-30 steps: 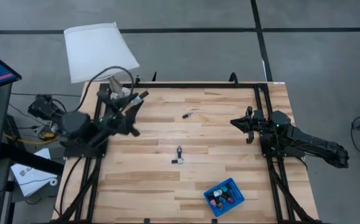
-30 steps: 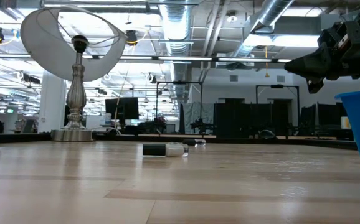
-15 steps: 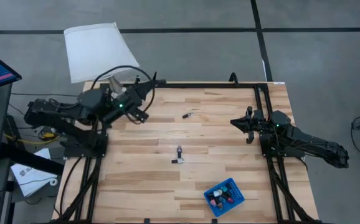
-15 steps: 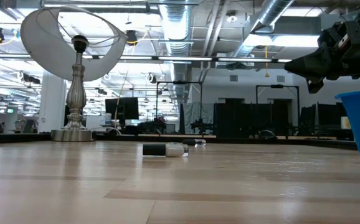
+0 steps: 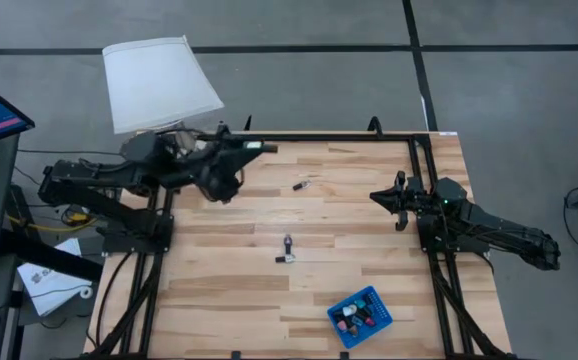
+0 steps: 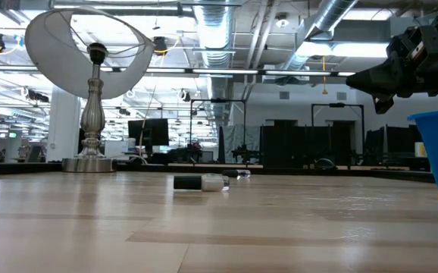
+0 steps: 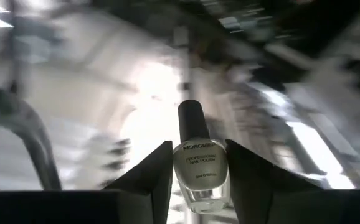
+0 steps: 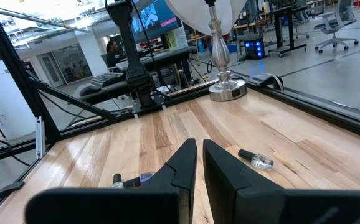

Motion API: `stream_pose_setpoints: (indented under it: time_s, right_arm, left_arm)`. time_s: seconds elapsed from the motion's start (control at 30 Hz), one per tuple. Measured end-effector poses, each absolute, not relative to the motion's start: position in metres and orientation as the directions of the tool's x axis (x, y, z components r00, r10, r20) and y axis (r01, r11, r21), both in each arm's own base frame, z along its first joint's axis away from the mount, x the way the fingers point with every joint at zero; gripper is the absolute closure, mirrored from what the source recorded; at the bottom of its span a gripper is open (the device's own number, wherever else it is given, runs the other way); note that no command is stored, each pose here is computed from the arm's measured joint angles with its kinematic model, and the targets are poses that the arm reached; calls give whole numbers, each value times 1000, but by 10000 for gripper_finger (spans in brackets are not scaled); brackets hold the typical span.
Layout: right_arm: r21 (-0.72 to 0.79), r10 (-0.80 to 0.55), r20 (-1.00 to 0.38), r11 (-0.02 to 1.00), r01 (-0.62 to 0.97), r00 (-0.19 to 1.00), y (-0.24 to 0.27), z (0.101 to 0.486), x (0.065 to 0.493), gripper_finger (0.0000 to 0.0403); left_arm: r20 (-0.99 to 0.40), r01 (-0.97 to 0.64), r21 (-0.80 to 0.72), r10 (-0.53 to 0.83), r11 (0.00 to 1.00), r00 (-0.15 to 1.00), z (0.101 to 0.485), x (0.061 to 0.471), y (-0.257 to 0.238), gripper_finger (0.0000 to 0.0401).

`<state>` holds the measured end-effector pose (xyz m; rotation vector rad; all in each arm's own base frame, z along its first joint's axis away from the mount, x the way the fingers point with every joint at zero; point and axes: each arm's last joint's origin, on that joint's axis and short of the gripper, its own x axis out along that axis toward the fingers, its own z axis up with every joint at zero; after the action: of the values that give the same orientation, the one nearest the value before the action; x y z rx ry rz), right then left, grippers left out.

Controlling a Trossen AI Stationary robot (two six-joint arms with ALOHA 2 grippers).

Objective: Pick & Place Nail Polish
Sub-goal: Put the gray nail polish into the blue bin

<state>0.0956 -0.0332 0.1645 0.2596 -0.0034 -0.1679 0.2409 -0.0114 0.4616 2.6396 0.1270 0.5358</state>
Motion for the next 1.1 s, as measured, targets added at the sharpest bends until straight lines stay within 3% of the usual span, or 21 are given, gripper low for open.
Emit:
stream_pose_setpoints:
  time_s: [0.17, 0.33, 0.5, 0.7, 0.8, 0.93, 1.1]
  right_arm:
    - [256, -166, -19, 952, 165, 986, -33, 164, 96, 381]
    - [256, -166, -18, 953, 165, 986, -33, 165, 96, 381]
    - [256, -166, -19, 952, 165, 986, -33, 164, 96, 381]
    - [256, -166, -18, 953, 165, 986, -33, 164, 96, 381]
    - [256, -166, -19, 953, 165, 986, -33, 164, 96, 381]
    - [256, -165, -19, 953, 165, 986, -33, 165, 96, 381]
    - [256, -166, -19, 953, 165, 986, -33, 164, 96, 381]
  left_arm:
    - [465, -262, 350, -76, -899, 882, 471, 239, -22, 285]
    - [479, -513, 279, -345, -812, 807, 480, 232, -39, 278]
    - [502, -673, 231, -506, -703, 701, 495, 220, -56, 283]
    - [472, -880, 166, -747, -446, 468, 510, 195, -72, 280]
    - [418, -956, 204, -864, -213, 282, 519, 180, -79, 280]
    - [296, -890, 438, -955, 127, 9, 529, 162, -87, 288]
    - [271, -857, 471, -959, 209, -85, 536, 157, -95, 286]
